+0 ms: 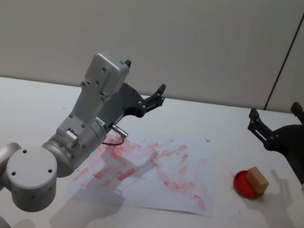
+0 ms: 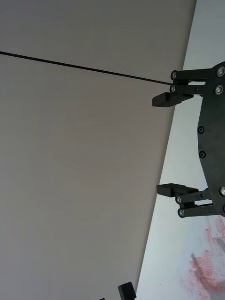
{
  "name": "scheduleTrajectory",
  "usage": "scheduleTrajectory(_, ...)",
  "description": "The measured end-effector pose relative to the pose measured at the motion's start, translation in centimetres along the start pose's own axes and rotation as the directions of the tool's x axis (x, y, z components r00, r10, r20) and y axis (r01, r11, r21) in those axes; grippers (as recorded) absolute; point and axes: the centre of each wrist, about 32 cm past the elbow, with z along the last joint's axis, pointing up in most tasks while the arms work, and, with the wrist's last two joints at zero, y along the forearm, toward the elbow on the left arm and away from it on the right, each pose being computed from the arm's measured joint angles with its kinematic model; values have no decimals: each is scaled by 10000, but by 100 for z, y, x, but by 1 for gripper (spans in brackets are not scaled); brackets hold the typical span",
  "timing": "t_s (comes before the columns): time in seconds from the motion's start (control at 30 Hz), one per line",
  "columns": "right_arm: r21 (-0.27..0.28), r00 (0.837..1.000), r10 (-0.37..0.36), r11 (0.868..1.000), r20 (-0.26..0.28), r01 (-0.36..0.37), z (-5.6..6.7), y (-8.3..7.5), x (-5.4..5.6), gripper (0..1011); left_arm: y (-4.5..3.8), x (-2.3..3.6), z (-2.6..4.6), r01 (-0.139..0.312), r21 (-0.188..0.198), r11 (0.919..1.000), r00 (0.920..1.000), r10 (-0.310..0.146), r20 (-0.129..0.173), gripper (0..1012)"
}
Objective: Use the one hand to pick up the stamp and affix it onto the A4 paper.
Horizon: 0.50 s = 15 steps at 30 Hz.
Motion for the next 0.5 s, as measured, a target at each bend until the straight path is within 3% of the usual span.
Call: scheduleTrajectory(0.5,0,10000,0,10000,0,0,0,0,0,1001,0,0,0,0,0,10000,10000,0,0,1001)
